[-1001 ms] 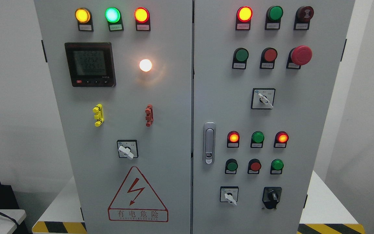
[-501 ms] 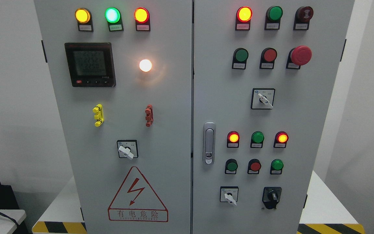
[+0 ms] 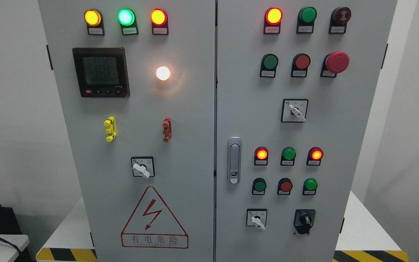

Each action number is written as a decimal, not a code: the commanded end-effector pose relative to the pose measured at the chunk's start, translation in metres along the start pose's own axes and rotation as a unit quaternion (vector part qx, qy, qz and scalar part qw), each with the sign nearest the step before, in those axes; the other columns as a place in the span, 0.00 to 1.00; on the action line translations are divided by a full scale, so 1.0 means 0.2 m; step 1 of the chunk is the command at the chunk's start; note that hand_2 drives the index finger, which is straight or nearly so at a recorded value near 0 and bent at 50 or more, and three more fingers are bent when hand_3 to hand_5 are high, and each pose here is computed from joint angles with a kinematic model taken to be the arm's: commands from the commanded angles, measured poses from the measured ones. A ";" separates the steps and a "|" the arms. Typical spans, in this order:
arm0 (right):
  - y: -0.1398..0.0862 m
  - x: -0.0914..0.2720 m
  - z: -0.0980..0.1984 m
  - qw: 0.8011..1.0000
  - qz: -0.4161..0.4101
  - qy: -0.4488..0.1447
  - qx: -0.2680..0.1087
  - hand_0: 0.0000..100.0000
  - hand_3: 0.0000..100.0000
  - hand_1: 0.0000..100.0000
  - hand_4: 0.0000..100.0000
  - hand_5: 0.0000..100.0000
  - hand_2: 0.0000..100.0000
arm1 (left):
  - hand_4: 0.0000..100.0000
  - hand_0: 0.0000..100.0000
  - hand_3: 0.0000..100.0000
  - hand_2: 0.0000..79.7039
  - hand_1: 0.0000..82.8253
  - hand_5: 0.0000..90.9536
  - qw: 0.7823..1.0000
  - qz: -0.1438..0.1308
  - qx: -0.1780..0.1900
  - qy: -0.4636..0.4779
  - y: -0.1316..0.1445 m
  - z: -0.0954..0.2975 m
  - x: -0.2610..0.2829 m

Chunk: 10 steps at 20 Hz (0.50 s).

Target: Trip black knob to open circuit

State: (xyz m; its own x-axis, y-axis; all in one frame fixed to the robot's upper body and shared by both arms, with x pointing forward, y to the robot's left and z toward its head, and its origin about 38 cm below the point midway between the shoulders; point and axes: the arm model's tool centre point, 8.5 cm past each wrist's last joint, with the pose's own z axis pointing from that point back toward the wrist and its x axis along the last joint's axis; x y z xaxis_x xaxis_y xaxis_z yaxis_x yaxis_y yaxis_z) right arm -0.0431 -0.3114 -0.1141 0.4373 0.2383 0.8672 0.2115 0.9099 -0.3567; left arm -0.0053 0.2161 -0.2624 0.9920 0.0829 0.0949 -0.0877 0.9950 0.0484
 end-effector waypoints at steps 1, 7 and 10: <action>0.05 0.60 -0.20 0.973 -0.063 -0.222 -0.010 0.23 0.67 0.70 0.75 0.84 0.28 | 0.00 0.12 0.00 0.00 0.47 0.00 1.000 -0.017 -0.003 -0.005 0.00 0.00 0.03; 0.04 0.86 -0.26 0.955 -0.075 -0.288 -0.016 0.24 0.68 0.70 0.78 0.87 0.30 | 0.00 0.12 0.00 0.00 0.47 0.00 1.000 -0.016 -0.003 -0.004 0.00 0.00 0.03; 0.02 0.96 -0.32 0.949 -0.075 -0.306 -0.027 0.23 0.69 0.70 0.78 0.88 0.30 | 0.00 0.12 0.00 0.00 0.47 0.00 1.000 -0.016 -0.003 -0.004 -0.01 0.00 0.02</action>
State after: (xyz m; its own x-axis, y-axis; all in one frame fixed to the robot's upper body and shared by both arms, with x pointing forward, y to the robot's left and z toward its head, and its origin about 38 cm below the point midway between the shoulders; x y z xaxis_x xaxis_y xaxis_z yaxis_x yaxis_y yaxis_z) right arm 0.0333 -0.2988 -0.0539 0.1421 0.2706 0.9522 0.2417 0.9233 -0.2984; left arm -0.0054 0.2161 -0.2624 0.9920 0.0828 0.0949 -0.0877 0.9950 0.0484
